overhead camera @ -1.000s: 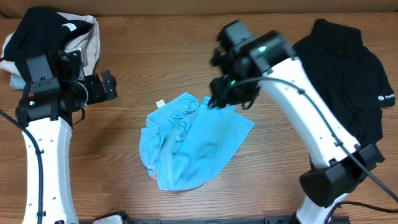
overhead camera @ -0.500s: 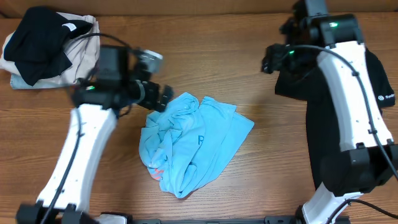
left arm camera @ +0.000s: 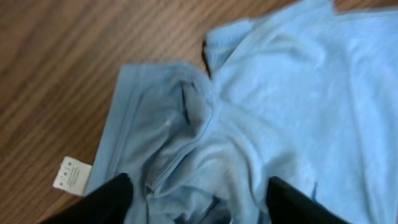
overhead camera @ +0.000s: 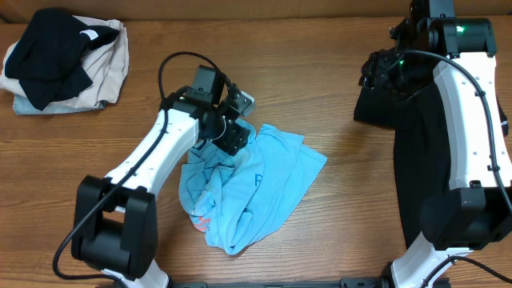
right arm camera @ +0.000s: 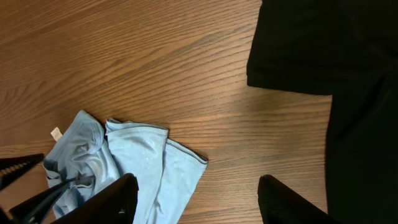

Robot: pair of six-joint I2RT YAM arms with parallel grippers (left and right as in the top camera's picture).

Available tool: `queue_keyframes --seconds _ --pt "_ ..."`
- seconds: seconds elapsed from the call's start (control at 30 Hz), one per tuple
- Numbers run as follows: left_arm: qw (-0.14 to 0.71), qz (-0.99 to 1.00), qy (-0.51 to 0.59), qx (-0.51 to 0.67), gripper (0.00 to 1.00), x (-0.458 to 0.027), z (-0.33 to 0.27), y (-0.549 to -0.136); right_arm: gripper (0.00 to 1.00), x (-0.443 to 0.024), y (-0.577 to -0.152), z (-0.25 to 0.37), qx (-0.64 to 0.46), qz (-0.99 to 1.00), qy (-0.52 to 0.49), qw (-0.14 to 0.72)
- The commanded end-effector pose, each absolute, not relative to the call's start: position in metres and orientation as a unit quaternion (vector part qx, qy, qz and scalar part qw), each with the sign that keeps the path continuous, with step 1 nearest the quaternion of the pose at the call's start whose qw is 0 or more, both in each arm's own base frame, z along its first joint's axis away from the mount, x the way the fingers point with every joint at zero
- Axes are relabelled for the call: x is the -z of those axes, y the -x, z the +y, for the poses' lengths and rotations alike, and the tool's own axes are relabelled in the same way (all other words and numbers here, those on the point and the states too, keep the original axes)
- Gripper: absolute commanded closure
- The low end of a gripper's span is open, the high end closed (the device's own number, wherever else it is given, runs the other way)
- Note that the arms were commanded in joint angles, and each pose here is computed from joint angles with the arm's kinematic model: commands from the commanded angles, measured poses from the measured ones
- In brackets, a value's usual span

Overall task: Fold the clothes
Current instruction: 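Grasp the light-blue shirt's top edge with the left gripper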

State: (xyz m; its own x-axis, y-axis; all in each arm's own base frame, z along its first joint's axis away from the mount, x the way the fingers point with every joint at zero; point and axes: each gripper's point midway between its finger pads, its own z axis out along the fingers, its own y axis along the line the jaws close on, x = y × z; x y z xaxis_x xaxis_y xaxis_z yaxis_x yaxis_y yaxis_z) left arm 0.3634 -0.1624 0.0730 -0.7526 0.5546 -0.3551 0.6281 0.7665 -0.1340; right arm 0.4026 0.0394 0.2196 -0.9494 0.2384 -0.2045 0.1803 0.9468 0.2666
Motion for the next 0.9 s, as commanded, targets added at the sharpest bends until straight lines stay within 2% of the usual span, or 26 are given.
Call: queue_keyframes --seconds 0.0,0.1,0.33,0.43,0.87 --pt "0.126 0.933 -0.324 0.094 0.39 -0.059 -0.151 -0.366 0.35 -0.239 -0.401 0.038 -0.124 0.976 -0.104 0.147" --pt "0.098 0.937 -0.321 0.093 0.44 -0.045 -0.146 -0.359 0.34 -0.239 -0.401 0.038 -0.124 0.976 -0.104 0.147" --pt "0.068 0.941 -0.315 0.1 0.42 -0.024 -0.145 -0.353 0.34 -0.239 -0.401 0.038 -0.124 0.976 -0.104 0.147" --pt "0.057 0.947 -0.302 0.096 0.46 -0.016 -0.143 -0.353 0.34 -0.239 -0.401 0.038 -0.124 0.976 -0.104 0.147" --pt "0.064 0.965 -0.248 0.051 0.55 -0.005 -0.13 -0.366 0.3 -0.235 -0.401 0.035 -0.114 0.977 -0.106 0.143"
